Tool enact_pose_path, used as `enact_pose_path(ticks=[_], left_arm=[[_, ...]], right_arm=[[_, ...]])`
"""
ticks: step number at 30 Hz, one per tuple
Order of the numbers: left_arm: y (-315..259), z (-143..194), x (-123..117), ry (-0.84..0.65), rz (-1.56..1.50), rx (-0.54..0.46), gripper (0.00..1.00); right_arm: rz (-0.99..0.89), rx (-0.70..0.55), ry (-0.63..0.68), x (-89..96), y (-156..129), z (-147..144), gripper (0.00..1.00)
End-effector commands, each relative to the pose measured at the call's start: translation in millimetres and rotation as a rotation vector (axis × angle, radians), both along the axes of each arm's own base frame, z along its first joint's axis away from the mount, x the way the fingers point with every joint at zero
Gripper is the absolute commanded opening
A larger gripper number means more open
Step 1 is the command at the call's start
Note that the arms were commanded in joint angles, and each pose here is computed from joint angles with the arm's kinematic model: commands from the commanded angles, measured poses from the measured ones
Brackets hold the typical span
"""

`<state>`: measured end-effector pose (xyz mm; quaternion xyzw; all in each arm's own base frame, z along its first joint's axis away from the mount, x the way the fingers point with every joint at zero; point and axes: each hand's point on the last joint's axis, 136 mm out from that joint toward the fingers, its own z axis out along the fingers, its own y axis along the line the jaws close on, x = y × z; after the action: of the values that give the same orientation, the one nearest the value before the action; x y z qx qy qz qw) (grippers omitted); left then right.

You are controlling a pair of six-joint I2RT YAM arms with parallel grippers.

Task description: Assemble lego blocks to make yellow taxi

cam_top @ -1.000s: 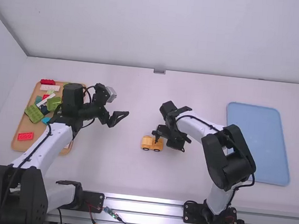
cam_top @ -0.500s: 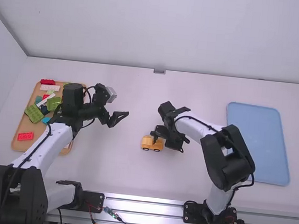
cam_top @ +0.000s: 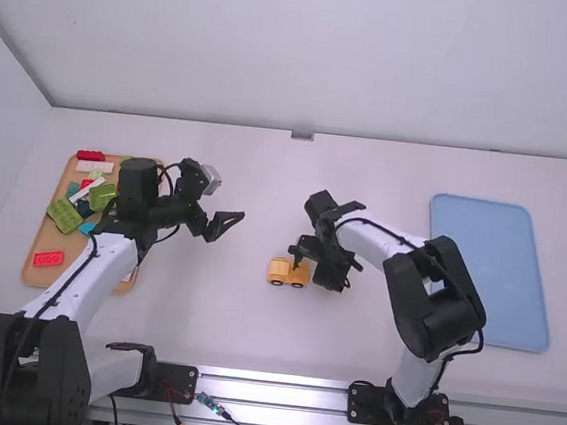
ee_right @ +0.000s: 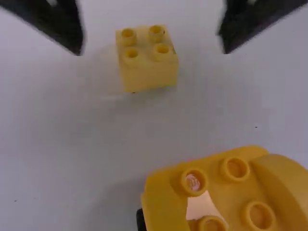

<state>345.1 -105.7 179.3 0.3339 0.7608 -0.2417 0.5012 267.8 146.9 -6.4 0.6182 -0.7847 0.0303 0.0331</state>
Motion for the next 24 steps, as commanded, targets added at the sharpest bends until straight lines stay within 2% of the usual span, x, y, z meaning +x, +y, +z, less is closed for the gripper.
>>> enact_pose_path(ticks=[1, 3, 6, 10, 12, 15, 18, 24], left_arm=[[-2.2, 12.5, 0.5, -0.037, -0.018, 0.001, 0.99], [-2.4, 12.7, 0.5, -0.038, -0.019, 0.000, 0.99], [-2.9, 12.8, 0.0, -0.045, -0.026, 0.004, 0.99], [-10.5, 10.1, -11.5, -0.078, -0.117, 0.027, 0.99], [-15.3, 8.9, -19.4, -0.104, -0.177, 0.038, 0.99], [-28.3, 4.2, -44.8, -0.185, -0.352, 0.051, 0.99], [-34.1, -2.9, -55.1, -0.220, -0.429, 0.032, 0.99], [-49.5, -25.3, -64.5, -0.267, -0.550, -0.056, 0.99]], right_arm=[[0.002, -0.012, -0.024, 7.9, 1.2, 2.4, 0.99], [0.002, -0.022, -0.072, 19.9, 1.8, 6.6, 0.99], [0.004, 0.009, -0.102, 27.7, 8.7, 17.5, 0.99], [-0.043, 0.132, -0.183, 37.5, 21.2, 54.5, 0.99], [-0.042, 0.187, -0.182, 36.2, 25.5, 64.8, 0.99], [-0.032, 0.357, -0.180, 27.1, 29.2, 96.2, 0.99], [-0.014, 0.503, -0.216, 22.3, 25.3, 112.3, 0.99], [0.111, 0.753, -0.262, 0.4, 16.9, 102.4, 0.99]])
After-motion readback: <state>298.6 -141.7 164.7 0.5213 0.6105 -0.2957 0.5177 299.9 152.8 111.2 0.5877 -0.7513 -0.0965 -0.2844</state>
